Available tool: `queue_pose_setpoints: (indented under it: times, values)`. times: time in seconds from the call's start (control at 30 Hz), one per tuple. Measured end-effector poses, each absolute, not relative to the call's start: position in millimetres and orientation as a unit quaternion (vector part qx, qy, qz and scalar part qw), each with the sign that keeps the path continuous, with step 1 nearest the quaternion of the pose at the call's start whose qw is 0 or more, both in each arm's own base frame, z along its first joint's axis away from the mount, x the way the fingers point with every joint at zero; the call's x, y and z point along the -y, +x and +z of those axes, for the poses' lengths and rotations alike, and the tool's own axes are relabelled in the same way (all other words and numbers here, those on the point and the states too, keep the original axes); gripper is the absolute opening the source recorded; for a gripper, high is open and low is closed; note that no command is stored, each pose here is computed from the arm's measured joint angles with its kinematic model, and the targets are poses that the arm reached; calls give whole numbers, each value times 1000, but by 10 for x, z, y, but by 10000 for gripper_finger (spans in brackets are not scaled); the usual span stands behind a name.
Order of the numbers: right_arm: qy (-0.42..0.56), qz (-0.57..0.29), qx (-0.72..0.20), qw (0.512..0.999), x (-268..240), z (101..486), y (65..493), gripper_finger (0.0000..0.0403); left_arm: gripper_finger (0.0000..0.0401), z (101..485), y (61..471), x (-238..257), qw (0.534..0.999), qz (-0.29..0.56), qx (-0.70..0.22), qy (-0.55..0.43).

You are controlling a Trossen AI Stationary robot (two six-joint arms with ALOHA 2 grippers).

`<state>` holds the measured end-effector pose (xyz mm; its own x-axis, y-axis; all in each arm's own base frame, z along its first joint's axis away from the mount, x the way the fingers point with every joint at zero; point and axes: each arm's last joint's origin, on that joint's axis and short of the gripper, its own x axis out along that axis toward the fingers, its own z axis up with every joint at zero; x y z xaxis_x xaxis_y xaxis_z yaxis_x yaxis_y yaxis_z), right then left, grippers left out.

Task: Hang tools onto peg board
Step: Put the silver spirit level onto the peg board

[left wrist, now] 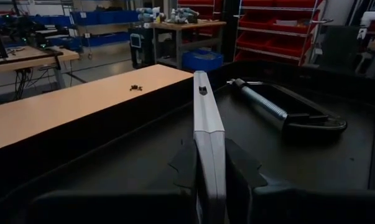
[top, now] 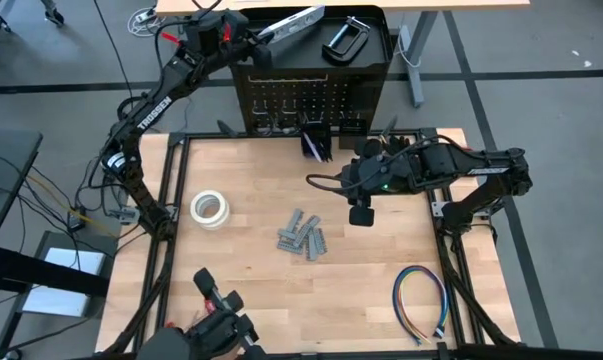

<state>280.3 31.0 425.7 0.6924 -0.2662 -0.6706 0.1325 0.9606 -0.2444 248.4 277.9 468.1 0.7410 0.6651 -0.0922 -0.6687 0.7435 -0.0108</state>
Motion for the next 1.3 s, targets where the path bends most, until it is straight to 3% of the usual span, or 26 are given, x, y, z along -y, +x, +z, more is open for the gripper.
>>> queue_pose_setpoints:
  times: [0.8, 1.3]
  values:
    - [-82, -121, -378, 914, -238, 4257, 2810, 171, 88, 4654, 2516, -2743, 932, 358, -58, -16]
    - [-82, -121, -378, 914, -238, 4255, 2810, 171, 92, 4666, 2499, -2720, 933, 355, -62, -11]
